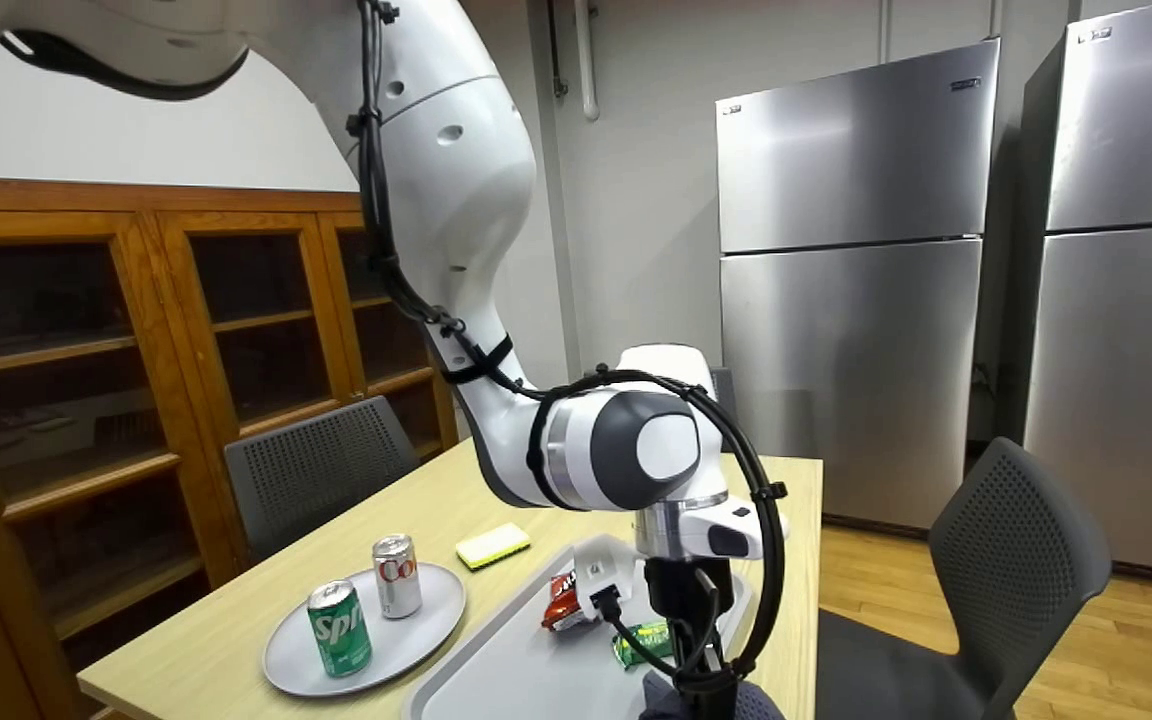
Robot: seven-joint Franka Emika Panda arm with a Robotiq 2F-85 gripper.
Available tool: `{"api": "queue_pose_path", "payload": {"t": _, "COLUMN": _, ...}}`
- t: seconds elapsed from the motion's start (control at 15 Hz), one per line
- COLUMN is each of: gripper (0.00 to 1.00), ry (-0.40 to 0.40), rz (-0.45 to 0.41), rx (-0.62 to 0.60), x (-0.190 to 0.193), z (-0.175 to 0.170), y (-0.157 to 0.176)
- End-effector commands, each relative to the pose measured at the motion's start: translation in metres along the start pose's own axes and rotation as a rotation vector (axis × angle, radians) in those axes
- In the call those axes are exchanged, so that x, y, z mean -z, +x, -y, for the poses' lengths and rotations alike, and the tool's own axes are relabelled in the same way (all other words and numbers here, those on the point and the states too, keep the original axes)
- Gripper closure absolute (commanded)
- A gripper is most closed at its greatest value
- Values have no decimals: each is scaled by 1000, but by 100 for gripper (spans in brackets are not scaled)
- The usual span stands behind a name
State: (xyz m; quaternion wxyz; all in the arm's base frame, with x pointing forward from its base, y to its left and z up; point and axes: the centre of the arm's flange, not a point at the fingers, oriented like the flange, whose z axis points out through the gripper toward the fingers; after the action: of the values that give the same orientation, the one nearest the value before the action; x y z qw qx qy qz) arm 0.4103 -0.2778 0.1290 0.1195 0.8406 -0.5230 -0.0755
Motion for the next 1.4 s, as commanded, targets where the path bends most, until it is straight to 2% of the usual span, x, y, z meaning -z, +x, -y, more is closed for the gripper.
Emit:
{"api": "queue_pose_path", "payload": {"t": 0.0, "gripper": 96, "ry": 1, "rz": -21, "rx": -32, "x": -1, "z": 8, "y": 4}}
{"api": "queue_pose_path", "payload": {"t": 0.07, "gripper": 86, "ry": -1, "rz": -20, "rx": -30, "x": 0, "z": 9, "y": 3}}
{"api": "queue_pose_path", "payload": {"t": 0.13, "gripper": 58, "ry": -1, "rz": -20, "rx": -26, "x": 2, "z": 9, "y": 3}}
{"api": "queue_pose_path", "payload": {"t": 0.27, "gripper": 51, "ry": -3, "rz": -25, "rx": -16, "x": 11, "z": 9, "y": 1}}
{"api": "queue_pose_path", "payload": {"t": 0.6, "gripper": 12, "ry": 37, "rz": -52, "rx": 15, "x": 47, "z": 8, "y": -3}}
{"api": "queue_pose_path", "payload": {"t": 0.73, "gripper": 1, "ry": 55, "rz": -63, "rx": 22, "x": 57, "z": 11, "y": -4}}
{"api": "queue_pose_path", "payload": {"t": 1.33, "gripper": 0, "ry": 146, "rz": -109, "rx": 96, "x": 97, "z": 33, "y": -4}}
